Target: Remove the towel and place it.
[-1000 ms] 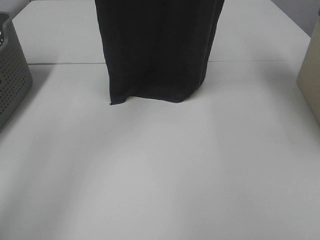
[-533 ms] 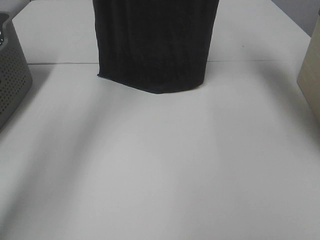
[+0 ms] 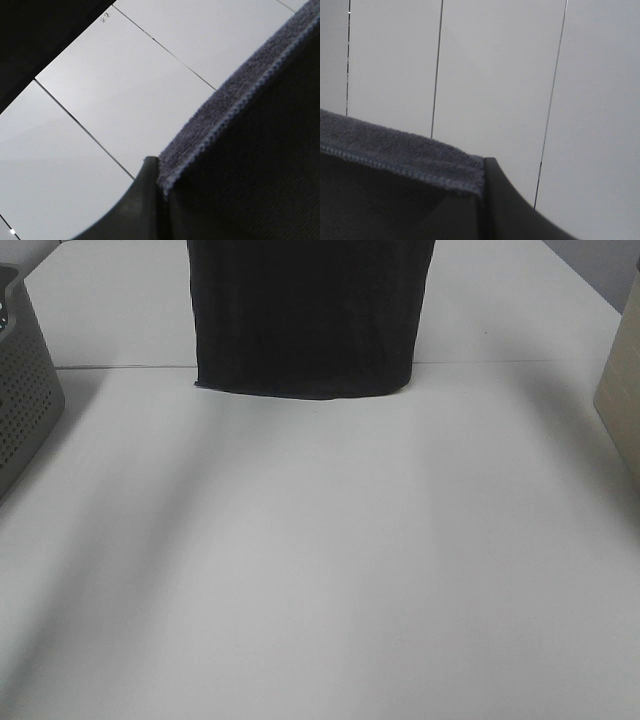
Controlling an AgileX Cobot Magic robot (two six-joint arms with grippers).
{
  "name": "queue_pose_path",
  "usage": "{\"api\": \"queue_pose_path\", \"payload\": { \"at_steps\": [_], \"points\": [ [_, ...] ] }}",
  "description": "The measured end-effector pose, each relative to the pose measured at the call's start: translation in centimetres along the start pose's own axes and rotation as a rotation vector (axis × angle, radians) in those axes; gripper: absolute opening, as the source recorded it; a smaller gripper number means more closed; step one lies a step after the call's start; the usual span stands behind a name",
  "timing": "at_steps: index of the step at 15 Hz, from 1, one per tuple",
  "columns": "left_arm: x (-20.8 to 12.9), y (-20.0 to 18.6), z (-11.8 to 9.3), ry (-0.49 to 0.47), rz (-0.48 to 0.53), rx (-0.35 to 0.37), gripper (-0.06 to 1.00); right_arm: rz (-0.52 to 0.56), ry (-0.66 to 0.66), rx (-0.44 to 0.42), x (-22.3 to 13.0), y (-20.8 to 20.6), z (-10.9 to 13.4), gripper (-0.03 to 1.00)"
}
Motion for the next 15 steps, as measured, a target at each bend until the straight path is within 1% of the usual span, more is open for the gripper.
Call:
{"api": "queue_pose_path", "payload": {
  "at_steps": [2,4,5,6,8,9,11,12,13,14,15],
  "points": [
    [-0.1,0.0,0.0,0.000,0.007,-0.002,0.00,0.011,0.000,0.007,-0.2,0.0,0.1,0.01],
    [-0.5,0.0,-0.2,0.000,0.036,-0.010,0.00,0.025,0.000,0.016,-0.4,0.0,0.2,0.01],
    [-1.2,-0.1,-0.4,0.000,0.083,-0.024,0.00,0.049,0.000,0.032,-0.7,0.0,0.5,0.01],
    [-1.6,-0.1,-0.5,0.000,0.106,-0.030,0.00,0.067,0.000,0.044,-1.0,0.0,0.7,0.01],
    [-2.5,-0.3,-0.9,-0.009,0.177,-0.053,0.00,0.150,0.017,0.101,-2.2,-0.2,1.5,0.01],
    [-2.9,-0.5,-1.3,-0.017,0.240,-0.076,0.00,0.209,0.027,0.143,-3.0,-0.6,2.1,0.01],
    [-2.8,-1.2,-2.0,-0.034,0.366,-0.125,0.00,0.301,0.050,0.219,-3.3,-1.7,2.9,0.01],
    [-2.6,-1.5,-2.2,-0.041,0.409,-0.143,0.00,0.328,0.051,0.241,-3.3,-2.2,3.1,0.01],
    [-1.7,-2.8,-2.7,-0.072,0.537,-0.201,0.00,0.369,0.052,0.275,-3.2,-3.0,3.4,0.01],
    [-1.3,-3.4,-2.9,-0.085,0.584,-0.225,0.00,0.408,0.055,0.309,-2.9,-3.9,3.6,0.01],
    [-0.5,-4.5,-3.1,-0.101,0.664,-0.264,0.00,0.445,0.061,0.342,-2.7,-4.7,3.8,0.01]
  ]
}}
Point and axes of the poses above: a point on each arm's last joint axis where the gripper is mounted, y pointing out along that axis toward the gripper, z along the wrist's bending axis when the last joint is at zero, x = y × z, the point moved 6 cm from there along y, pointing out along that axis toward the gripper, and after that the axes turned 13 degrees about -y, right-handed, at the moved point
